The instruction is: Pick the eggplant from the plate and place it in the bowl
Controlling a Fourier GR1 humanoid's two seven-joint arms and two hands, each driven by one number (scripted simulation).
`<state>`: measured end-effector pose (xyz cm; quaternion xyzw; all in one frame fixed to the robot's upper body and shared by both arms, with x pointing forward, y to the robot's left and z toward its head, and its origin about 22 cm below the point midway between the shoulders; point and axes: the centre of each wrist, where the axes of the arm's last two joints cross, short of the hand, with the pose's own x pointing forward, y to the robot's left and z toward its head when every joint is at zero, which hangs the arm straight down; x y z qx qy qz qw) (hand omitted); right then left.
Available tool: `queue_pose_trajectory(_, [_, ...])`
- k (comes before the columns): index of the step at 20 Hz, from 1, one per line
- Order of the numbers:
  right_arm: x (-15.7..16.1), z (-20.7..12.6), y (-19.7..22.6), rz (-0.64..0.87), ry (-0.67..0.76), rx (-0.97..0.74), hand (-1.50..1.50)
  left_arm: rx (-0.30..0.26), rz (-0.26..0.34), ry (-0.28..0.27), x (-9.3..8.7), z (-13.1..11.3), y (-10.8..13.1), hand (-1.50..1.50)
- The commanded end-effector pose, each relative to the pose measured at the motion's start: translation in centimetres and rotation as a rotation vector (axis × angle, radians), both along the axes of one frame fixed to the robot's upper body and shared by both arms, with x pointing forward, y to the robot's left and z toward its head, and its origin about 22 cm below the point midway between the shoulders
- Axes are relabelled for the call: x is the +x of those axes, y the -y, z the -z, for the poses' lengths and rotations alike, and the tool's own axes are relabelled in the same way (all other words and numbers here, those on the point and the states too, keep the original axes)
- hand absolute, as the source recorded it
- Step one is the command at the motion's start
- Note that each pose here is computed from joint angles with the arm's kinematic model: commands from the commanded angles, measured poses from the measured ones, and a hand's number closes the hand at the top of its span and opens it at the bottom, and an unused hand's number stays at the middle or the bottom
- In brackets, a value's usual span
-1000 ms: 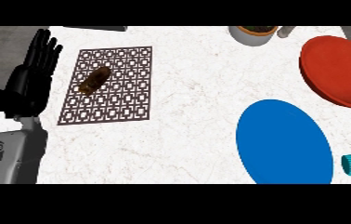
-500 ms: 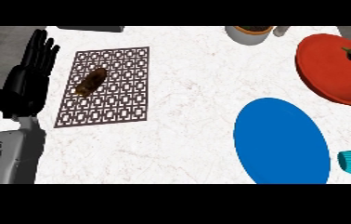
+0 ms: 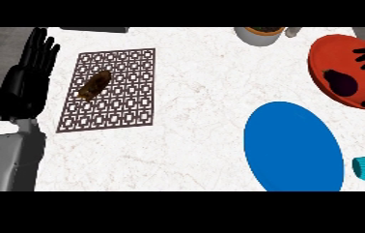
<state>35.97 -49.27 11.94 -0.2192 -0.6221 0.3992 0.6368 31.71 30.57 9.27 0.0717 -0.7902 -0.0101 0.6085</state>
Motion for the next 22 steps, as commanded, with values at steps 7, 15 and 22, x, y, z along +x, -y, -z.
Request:
queue_pose_trajectory(7, [-0.1,0.6,0.0,0.120,0.250,0.384,-1.50,-0.003,-0.007,0.013,-0.6,0.0,-0.4,0.00])
queue_pose_trajectory(15, [-4.2,-3.1,5.5,0.316,0.309,0.499,-1.50,-0.002,-0.011,0.015,-0.3,-0.4,-0.4,0.00])
queue_pose_trajectory(22, [-7.1,-3.6,8.0,0.365,0.334,0.577,-1.50,-0.022,-0.006,0.009,-0.7,0.1,-0.3,0.00])
